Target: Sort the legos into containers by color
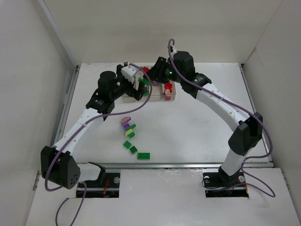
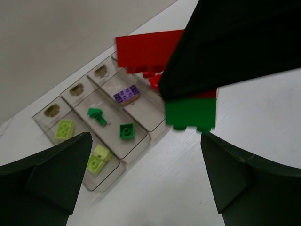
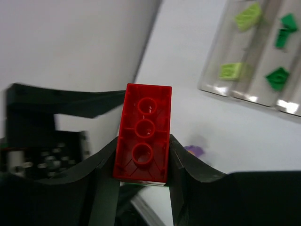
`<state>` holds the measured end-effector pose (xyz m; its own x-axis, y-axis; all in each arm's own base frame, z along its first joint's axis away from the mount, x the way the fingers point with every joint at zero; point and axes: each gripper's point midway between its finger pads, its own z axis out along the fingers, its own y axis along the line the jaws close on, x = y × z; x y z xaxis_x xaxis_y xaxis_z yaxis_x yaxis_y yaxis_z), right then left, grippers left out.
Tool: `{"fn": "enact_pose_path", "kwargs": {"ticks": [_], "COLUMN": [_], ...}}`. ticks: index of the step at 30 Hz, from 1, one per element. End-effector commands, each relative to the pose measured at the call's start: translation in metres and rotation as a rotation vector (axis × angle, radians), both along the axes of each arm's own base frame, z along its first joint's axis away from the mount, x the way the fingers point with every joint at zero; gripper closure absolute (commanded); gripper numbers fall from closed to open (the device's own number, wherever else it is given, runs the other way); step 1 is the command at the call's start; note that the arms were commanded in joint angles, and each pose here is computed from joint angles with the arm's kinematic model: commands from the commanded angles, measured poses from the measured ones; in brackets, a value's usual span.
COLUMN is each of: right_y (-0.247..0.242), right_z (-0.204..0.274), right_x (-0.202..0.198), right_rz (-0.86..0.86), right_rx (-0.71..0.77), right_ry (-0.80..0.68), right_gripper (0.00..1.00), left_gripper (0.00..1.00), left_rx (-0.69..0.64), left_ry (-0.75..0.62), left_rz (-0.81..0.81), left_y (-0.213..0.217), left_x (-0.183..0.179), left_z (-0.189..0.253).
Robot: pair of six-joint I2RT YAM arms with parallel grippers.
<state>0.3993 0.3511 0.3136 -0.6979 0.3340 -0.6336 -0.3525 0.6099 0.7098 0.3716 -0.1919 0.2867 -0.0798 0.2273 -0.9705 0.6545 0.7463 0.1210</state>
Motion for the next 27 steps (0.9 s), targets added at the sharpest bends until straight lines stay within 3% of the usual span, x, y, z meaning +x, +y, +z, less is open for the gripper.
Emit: {"fn": "enact_pose_path", "kwargs": {"ticks": [1,11,14,19,27], "right_y": [0.016,0.021,0.022,0.021,0.021], "right_z": [0.056,0.056,0.051,0.051,0.047], "right_x": [0.006,0.008,0.012,0.013,0.012], "right_rz": [-0.019,-0.022,-0.031,-0.040,-0.030], "right_rx": [0.156,0.156,0.150,0.148,0.138], "right_ry": [-0.064,-0.068,-0.062,-0.063,-0.061], "right_gripper": [1.00,1.00,1.00,1.00,1.00], "left_gripper": [0.00,0.02,0.07,0.07,0.42], "left_rx": [-0.142,-0.318,-0.358,-0.388,-0.364], "left_ry": [-0.056,0.110,0.129,0.137,0.163], "left_rz": [-0.050,-0.099,-0.111,-0.174,-0.180], "left_y": [-0.030,-0.041,-0.040,-0.044,-0.045], "left_x": [0.007,0.018,0.020,0.012,0.012], "left_z": [0.044,0.042,0.050,0.059,0.044]}}
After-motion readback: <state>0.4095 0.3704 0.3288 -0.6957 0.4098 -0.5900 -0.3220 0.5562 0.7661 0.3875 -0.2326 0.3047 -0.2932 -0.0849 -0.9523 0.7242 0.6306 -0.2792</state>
